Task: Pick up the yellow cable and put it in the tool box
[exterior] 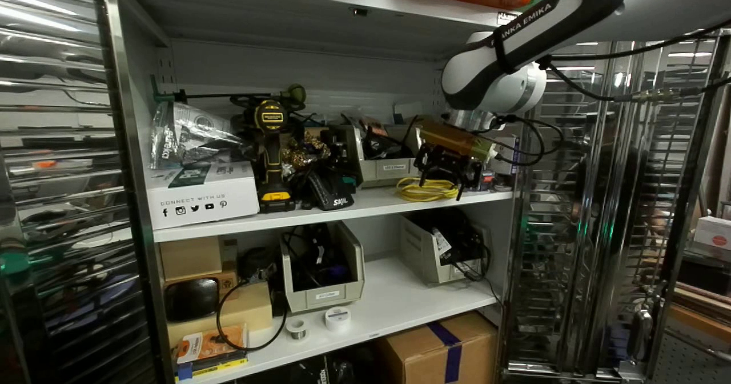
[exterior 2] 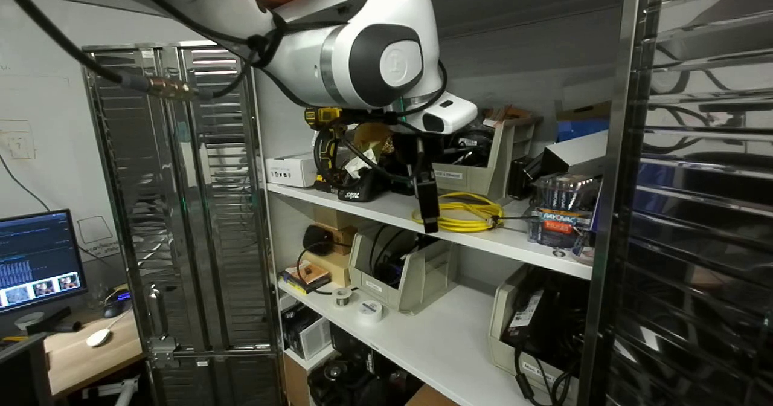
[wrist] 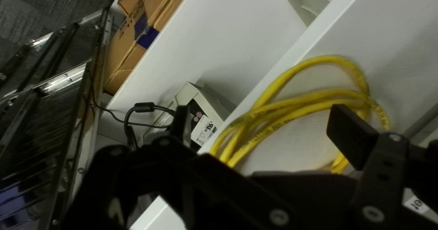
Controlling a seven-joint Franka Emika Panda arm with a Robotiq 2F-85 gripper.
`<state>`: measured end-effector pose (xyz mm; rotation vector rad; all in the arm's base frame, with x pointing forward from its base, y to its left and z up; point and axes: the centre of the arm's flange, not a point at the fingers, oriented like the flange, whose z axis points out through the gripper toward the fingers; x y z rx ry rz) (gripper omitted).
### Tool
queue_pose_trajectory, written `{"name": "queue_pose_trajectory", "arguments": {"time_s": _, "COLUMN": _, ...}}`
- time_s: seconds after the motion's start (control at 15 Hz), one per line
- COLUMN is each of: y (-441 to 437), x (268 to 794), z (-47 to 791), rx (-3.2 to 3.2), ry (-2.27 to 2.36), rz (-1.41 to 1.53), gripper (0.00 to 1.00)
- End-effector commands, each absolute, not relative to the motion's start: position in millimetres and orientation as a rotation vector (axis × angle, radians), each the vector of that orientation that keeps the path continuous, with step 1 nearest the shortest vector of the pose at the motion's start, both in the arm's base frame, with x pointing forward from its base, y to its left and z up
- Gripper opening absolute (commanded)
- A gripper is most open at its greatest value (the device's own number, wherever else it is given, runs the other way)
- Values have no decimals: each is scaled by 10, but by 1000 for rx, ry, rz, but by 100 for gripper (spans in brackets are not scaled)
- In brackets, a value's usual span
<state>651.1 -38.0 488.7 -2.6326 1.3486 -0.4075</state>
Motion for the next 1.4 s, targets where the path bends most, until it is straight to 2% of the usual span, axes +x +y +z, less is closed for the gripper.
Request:
{"name": "queue_pose_trajectory", "arguments": {"time_s": 0.0, "y": -521, "x": 6499, "z": 4893, "rx": -2618, "ry": 1411, "rz": -386, "gripper": 100}}
{"name": "queue_pose_trajectory", "arguments": {"time_s": 0.4, "y": -500, "x": 6648, "z": 4990, "rx": -2554, "ry": 1400, "rz": -550, "gripper": 100}}
{"name": "queue_pose_trajectory", "arguments": {"time_s": 0.87, "y": -360, "x": 6766, "z": 4679, "rx": -2624, "ry": 1426, "rz": -466, "gripper": 100}}
{"name": "queue_pose_trajectory", "arguments": {"time_s": 1.0, "y": -330, "x": 6762, "z": 4665, "rx": -2637, "ry": 1431, "rz": -467, "gripper": 74}}
{"name": "queue_pose_trajectory", "arguments": {"time_s": 1.33, "y": -135, "x": 6655, "z": 4889, "rx": -2654, "ry": 1422, "rz": -526, "gripper": 35}}
